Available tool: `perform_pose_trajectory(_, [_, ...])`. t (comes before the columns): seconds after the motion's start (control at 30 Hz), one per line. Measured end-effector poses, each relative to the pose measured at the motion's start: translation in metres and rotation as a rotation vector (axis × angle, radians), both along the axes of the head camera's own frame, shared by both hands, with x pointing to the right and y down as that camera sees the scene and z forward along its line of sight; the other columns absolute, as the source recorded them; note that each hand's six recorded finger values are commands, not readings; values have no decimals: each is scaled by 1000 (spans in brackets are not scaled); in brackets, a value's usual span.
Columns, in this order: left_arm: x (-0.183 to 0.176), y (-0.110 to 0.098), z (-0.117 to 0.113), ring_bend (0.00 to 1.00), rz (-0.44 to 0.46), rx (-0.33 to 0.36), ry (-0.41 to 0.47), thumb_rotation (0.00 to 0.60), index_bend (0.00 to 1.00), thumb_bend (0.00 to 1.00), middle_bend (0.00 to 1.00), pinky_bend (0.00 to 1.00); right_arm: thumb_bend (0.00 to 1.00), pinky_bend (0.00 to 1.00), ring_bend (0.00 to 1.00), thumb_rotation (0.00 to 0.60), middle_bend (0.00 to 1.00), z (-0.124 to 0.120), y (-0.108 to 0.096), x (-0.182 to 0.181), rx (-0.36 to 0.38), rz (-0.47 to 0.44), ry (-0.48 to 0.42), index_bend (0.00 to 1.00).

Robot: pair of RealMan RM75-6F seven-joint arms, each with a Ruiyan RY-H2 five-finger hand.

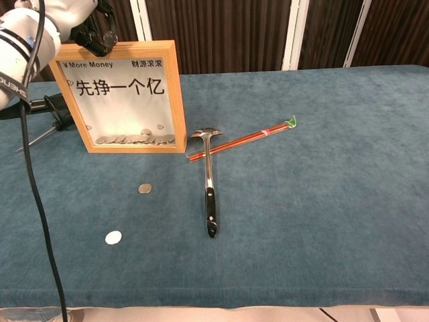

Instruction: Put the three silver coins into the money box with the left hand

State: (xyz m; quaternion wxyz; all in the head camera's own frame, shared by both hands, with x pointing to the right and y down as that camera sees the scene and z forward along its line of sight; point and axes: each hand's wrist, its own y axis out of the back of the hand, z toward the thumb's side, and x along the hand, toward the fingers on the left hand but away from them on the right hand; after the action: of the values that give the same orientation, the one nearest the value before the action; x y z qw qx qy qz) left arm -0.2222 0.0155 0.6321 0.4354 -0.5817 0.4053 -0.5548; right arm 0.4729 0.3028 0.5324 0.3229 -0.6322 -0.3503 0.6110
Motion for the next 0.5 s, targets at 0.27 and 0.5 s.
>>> perform_pose_trajectory(0.27, [-2,-3,-2,1000,-3,22,-9,600,521,402,1000,1000,53,0,0,600,0,1,0,0,-5,0,1,0])
perform_pose_trajectory(0.5, [-2,-2,-1,1000,-2,17,-15,600,522,402,1000,1000,53,0,0,600,0,0,0,0,-2,1,1,0])
